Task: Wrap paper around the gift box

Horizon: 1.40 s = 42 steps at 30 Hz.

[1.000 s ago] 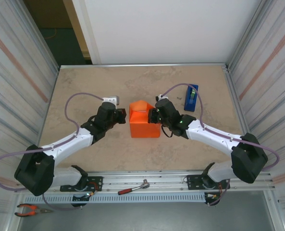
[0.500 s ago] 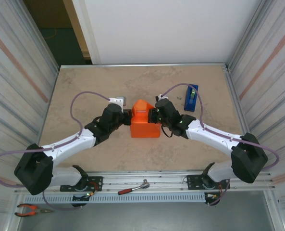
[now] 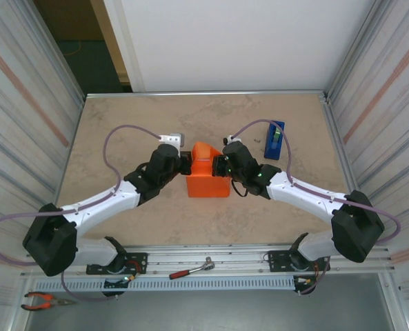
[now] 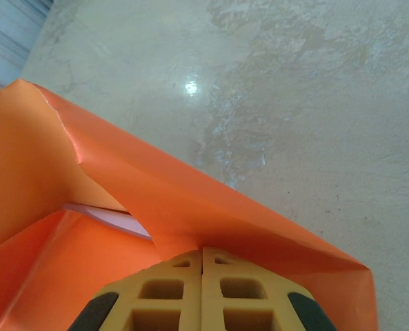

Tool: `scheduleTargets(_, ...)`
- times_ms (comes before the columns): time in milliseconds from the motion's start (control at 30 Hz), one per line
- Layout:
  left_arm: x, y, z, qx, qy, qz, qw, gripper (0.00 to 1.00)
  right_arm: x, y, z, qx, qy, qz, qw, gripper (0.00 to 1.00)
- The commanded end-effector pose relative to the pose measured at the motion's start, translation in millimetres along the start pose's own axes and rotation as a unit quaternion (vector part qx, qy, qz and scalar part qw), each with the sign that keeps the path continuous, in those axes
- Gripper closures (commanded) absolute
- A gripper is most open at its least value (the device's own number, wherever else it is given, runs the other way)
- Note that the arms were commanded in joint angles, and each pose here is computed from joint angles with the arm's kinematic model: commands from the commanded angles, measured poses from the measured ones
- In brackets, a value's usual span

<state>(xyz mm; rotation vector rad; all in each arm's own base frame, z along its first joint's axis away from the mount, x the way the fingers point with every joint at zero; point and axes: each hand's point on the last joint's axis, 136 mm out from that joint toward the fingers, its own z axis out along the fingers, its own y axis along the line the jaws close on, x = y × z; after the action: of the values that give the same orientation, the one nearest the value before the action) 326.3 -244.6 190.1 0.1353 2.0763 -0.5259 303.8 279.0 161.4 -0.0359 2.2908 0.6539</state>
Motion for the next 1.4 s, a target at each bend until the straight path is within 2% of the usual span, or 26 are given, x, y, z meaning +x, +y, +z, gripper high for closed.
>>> scheduleTargets(0, -6, -13, 3, 0.015, -0.003, 0.017, 1.0, 1.0, 111, -48, 10, 0.069, 0.186, -0.01, 0.98, 1.0)
scheduleTargets(300, 19, -29, 4, 0.017, 0.015, 0.032, 0.999, 1.0, 111, -48, 9, 0.068, 0.185, -0.009, 0.98, 1.0)
scheduleTargets(900, 51, -40, 15, -0.033, 0.053, 0.006, 0.998, 1.0, 100, -27, -2, 0.029, 0.174, 0.017, 0.984, 1.0)
scheduleTargets(1367, 59, -28, 11, -0.048, 0.051, 0.004, 0.997, 1.0, 25, -17, -29, -0.03, 0.128, 0.041, 0.99, 1.0)
